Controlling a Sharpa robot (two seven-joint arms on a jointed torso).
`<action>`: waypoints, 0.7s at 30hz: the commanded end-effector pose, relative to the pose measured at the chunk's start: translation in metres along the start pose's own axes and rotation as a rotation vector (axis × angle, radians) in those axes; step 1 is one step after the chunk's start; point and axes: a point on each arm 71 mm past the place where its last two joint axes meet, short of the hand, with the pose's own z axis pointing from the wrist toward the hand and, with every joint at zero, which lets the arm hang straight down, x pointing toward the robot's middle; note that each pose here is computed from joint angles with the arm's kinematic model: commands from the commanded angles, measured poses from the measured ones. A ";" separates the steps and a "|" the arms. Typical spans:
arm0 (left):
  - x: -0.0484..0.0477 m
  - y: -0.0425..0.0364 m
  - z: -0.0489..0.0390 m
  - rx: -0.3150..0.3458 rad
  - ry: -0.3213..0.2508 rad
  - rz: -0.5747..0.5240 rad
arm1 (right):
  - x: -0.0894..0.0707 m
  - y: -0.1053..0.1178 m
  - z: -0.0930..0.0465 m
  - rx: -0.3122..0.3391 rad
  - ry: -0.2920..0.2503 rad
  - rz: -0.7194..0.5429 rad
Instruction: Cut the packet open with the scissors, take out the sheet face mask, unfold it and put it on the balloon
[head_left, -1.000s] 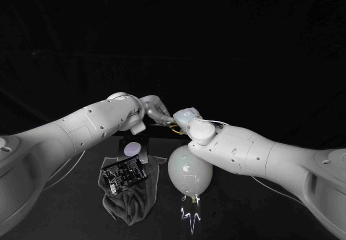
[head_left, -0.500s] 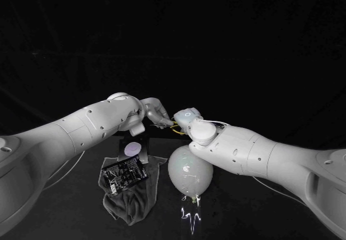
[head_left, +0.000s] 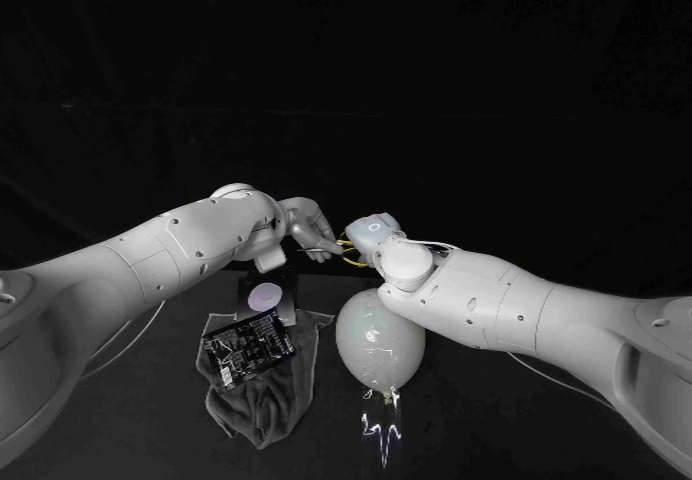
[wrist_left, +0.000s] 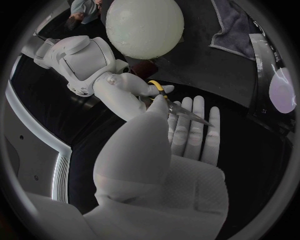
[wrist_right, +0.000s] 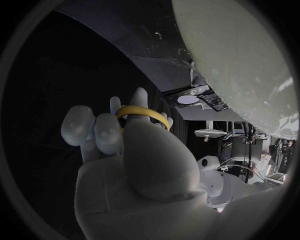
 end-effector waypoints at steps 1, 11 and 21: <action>0.0038 -0.0036 0.0006 0.009 0.036 -0.020 | -0.004 0.005 0.000 -0.016 -0.033 -0.016; 0.0040 -0.0031 0.0006 0.001 0.037 -0.039 | -0.004 0.006 0.000 -0.021 -0.027 -0.025; 0.0059 -0.0030 0.0005 -0.005 0.059 -0.041 | -0.007 0.006 -0.001 -0.023 -0.064 -0.014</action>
